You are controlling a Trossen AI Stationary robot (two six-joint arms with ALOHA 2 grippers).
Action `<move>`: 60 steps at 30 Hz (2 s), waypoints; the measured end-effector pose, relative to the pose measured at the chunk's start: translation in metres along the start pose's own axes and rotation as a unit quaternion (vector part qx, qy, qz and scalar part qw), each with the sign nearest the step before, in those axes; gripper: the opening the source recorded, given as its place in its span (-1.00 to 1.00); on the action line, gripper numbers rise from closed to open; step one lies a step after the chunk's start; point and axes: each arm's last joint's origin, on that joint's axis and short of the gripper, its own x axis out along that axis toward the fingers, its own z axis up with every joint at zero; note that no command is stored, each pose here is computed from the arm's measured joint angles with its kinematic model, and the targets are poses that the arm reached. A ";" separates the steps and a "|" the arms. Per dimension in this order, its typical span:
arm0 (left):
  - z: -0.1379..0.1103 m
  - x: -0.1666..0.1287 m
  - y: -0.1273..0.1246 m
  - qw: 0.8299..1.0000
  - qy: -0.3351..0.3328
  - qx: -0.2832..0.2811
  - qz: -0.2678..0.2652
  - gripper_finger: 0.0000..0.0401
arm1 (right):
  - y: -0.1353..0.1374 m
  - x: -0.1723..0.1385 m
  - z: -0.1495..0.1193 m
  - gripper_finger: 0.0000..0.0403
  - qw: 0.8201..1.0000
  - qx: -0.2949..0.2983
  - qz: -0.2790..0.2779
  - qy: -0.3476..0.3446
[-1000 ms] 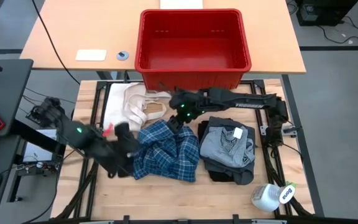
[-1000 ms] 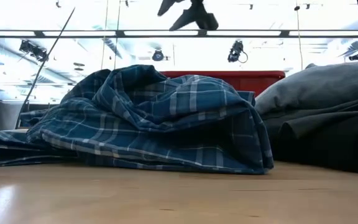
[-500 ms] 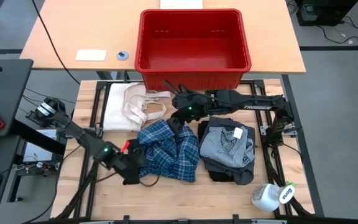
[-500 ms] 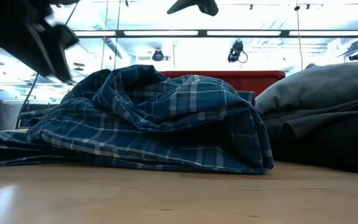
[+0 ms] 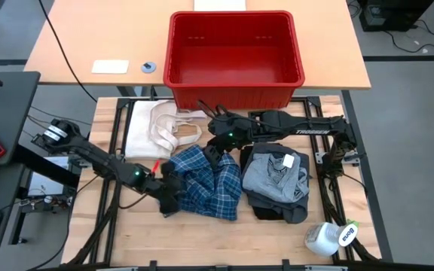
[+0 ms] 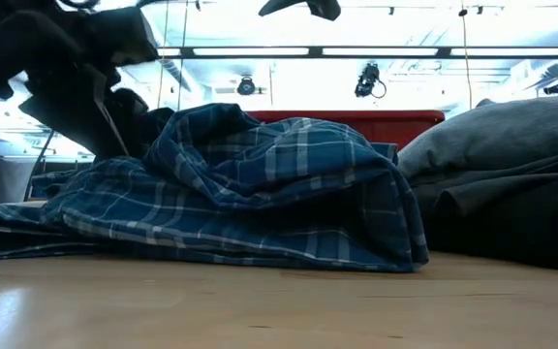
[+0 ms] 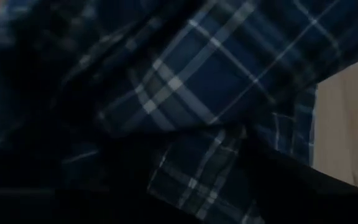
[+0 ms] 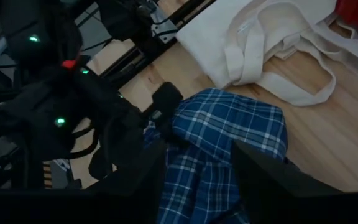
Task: Fold Laundry from Bin
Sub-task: Fold the blue checkered pants
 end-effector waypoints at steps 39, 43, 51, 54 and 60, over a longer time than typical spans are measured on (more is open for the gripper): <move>0.174 -0.179 0.058 0.984 -0.159 0.030 0.073 -0.91 | 0.048 -0.078 0.018 -0.06 0.947 -0.172 0.143 -0.231; 0.189 -0.206 0.079 0.975 -0.200 -0.009 0.098 -0.90 | 0.064 -0.095 0.006 -0.09 0.923 -0.224 0.054 -0.308; 0.202 -0.238 0.109 0.959 -0.251 -0.075 0.105 -0.89 | 0.084 -0.105 -0.011 -0.10 0.861 -0.355 -0.090 -0.354; 0.204 -0.241 0.117 0.954 -0.260 -0.122 0.090 -0.89 | 0.083 -0.106 -0.011 -0.05 0.858 -0.349 -0.122 -0.356; 0.207 -0.242 0.125 0.949 -0.267 -0.165 0.024 -0.89 | 0.086 -0.099 -0.016 0.19 0.837 -0.394 -0.166 -0.341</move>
